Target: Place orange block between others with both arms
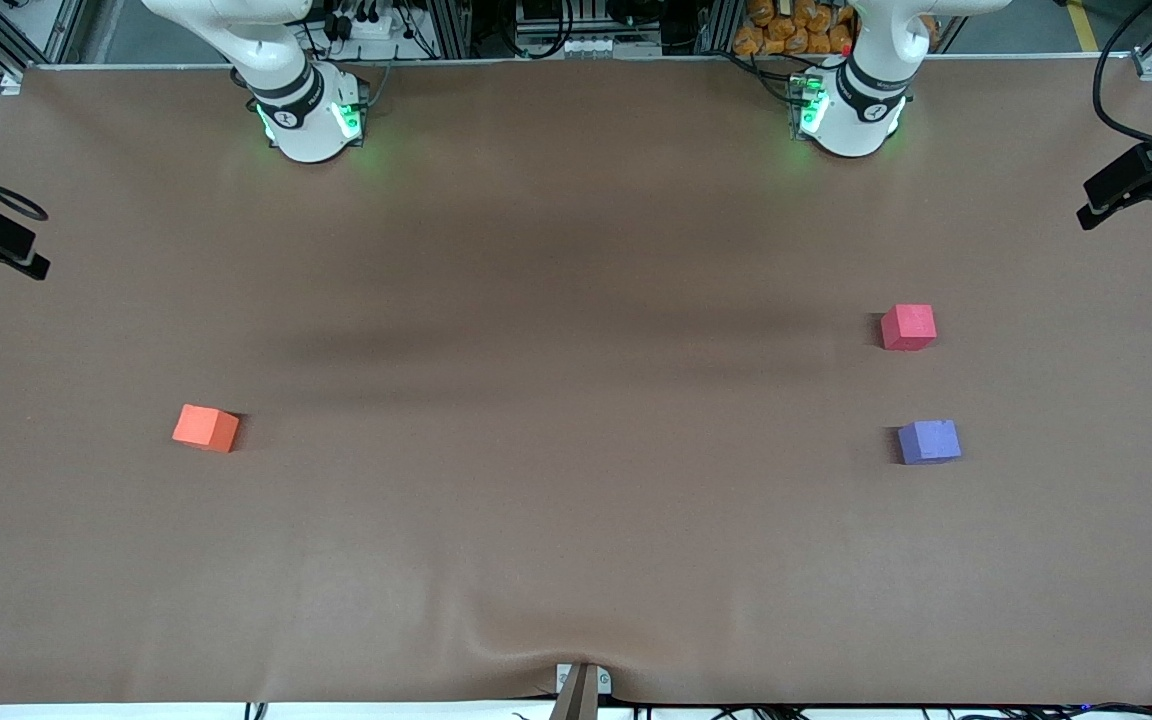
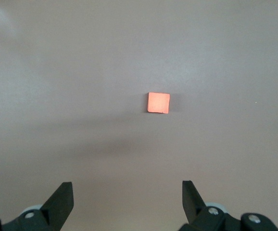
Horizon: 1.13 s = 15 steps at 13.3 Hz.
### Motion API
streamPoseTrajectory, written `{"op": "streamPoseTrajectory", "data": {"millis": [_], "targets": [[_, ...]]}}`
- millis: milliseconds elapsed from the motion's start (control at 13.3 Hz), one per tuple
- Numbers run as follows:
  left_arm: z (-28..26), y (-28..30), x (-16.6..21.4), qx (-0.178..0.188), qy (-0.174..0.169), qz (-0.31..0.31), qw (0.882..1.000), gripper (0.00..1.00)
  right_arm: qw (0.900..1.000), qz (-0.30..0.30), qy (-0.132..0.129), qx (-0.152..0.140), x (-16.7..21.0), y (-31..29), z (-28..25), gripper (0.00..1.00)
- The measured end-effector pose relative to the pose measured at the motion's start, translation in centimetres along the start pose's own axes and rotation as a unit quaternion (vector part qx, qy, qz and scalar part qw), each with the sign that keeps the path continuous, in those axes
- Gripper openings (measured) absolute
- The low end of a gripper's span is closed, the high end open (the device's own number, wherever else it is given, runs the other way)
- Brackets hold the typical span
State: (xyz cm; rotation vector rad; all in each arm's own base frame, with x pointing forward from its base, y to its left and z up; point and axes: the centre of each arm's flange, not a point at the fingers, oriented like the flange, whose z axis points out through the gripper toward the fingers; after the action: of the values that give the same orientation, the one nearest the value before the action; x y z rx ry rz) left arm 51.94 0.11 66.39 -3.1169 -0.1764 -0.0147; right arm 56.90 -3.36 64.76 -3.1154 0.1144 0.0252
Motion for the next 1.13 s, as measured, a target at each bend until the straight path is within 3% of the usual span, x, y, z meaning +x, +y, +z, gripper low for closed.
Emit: {"op": "streamPoseTrajectory", "data": {"millis": [527,904,1130], "targets": [[0.5,0.0,0.4,0.001,-0.002,0.000,1.000,1.00,0.994,0.009,-0.105,-0.005,6.0,1.0,13.6,1.00],[0.6,0.0,0.5,0.001,-0.003,0.000,1.000,1.00,0.995,0.021,-0.098,-0.007,9.0,2.5,19.3,1.00],[0.6,0.0,0.5,0.001,-0.003,0.000,1.000,1.00,0.993,0.022,-0.120,-0.009,10.7,2.7,25.7,1.00]]}}
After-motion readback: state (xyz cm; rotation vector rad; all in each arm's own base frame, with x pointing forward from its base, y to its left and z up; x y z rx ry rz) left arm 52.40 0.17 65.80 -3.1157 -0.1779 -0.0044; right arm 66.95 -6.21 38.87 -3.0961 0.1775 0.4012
